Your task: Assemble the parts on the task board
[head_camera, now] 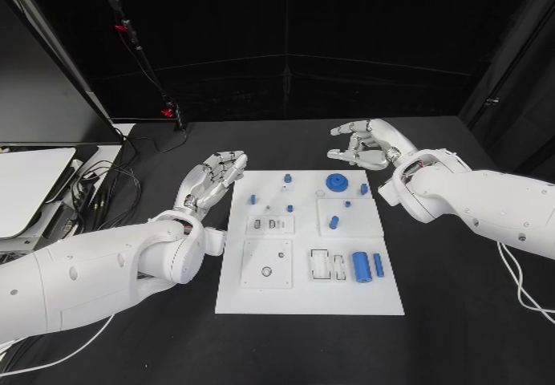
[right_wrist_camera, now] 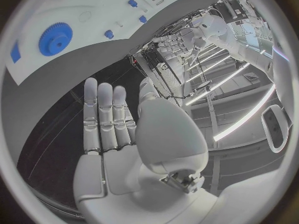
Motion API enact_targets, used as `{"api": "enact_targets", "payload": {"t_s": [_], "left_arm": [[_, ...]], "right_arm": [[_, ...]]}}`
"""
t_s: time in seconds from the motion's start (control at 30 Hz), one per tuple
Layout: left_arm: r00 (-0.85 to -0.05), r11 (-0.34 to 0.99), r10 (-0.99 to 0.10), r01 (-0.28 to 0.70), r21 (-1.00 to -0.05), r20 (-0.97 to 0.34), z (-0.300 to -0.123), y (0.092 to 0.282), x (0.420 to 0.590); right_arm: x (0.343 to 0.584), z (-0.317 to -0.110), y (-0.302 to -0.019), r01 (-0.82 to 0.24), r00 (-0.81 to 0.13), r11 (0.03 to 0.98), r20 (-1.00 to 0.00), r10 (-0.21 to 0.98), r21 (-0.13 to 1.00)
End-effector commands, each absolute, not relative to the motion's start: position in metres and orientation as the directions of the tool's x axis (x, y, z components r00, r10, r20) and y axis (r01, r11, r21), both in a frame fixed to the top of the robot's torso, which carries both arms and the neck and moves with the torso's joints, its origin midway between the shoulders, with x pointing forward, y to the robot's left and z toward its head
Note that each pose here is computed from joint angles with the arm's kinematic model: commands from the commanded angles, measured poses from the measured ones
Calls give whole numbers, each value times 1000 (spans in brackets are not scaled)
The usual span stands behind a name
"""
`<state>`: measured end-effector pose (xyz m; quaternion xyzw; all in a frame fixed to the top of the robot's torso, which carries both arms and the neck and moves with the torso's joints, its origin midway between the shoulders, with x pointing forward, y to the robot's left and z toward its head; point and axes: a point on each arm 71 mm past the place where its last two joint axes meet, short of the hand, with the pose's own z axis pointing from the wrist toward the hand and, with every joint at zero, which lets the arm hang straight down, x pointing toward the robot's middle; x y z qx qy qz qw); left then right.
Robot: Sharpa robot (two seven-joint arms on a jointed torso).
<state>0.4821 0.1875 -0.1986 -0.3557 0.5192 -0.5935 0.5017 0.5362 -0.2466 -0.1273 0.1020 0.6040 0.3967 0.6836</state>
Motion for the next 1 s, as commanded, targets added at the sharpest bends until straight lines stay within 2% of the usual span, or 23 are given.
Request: {"api": "enact_targets", "payload": {"t_s": [0.03,0.27,0.47,0.7,1.0], "left_arm": [[-255,-27,-962,446,-895,-98,-182,186,476],[-256,-27,-962,445,-895,-98,-182,186,477],[-255,-26,-962,444,-896,-98,-182,186,477],[-252,-24,-962,443,-896,-100,-183,187,477],[-252,-24,-963,443,-896,-99,-184,188,477]], "right_arm": [[535,-128,-249,-410,-105,622,-711,695,668],[537,-128,-269,-380,-53,652,-719,693,656],[542,-130,-278,-359,-6,719,-771,636,596],[553,-137,-280,-318,31,835,-876,482,448],[568,-152,-274,-261,3,910,-942,336,323]]}}
